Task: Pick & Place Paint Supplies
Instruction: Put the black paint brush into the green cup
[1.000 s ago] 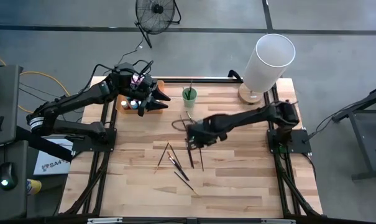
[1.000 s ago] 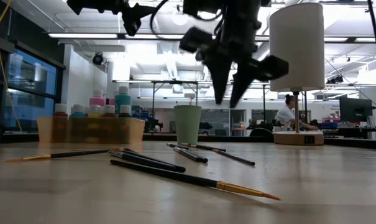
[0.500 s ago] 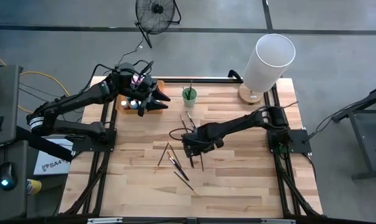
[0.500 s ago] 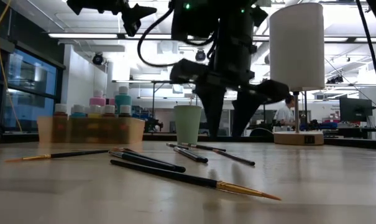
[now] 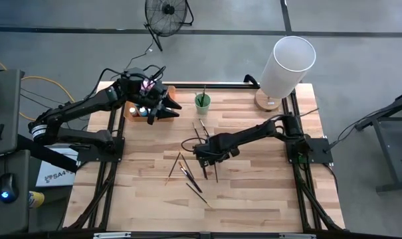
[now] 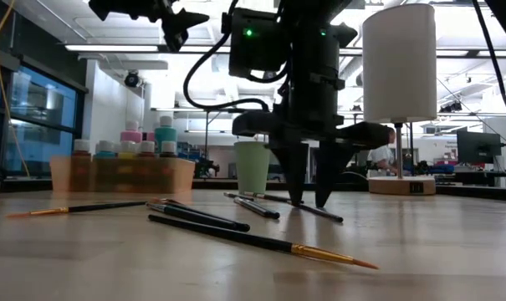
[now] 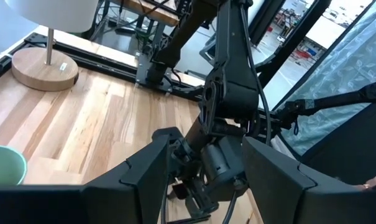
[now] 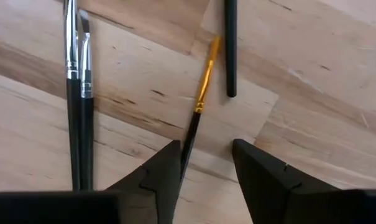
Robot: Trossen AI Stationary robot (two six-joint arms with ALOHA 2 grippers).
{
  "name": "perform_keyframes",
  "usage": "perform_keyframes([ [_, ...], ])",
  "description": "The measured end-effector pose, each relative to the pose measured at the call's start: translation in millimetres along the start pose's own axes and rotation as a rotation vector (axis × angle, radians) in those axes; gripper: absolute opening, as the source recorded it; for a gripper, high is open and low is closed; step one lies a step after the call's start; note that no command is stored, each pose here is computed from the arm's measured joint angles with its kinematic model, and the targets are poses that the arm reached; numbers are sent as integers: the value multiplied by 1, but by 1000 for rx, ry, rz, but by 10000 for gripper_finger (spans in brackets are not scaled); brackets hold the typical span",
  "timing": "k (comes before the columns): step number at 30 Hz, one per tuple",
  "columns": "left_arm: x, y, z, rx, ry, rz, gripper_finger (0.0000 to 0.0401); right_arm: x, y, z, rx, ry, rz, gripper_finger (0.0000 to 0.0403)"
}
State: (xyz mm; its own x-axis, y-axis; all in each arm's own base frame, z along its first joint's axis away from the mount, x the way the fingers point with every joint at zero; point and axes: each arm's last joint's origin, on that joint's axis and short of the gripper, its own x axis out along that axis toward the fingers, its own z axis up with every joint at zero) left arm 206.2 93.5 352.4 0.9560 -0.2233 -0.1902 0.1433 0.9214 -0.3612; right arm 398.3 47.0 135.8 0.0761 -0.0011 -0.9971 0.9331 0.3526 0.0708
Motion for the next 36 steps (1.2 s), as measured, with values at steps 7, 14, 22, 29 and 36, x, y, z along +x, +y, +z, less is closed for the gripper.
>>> perform_keyframes([
  [7, 0, 0, 0, 14, 3, 0, 200, 4, -1, -1, -21, 17, -23, 91],
  [14, 0, 0, 0, 15, 2, 0, 200, 5, -3, -1, -45, 48, -26, 17],
  [22, 0, 0, 0, 16, 1, 0, 200, 6, -3, 3, -37, 78, -15, 5],
  [29, 0, 0, 0, 17, 0, 0, 200, -14, -6, 2, -49, 73, 25, 3],
  [36, 0, 0, 0, 17, 0, 0, 200, -40, -8, 2, -52, 32, 82, 3],
])
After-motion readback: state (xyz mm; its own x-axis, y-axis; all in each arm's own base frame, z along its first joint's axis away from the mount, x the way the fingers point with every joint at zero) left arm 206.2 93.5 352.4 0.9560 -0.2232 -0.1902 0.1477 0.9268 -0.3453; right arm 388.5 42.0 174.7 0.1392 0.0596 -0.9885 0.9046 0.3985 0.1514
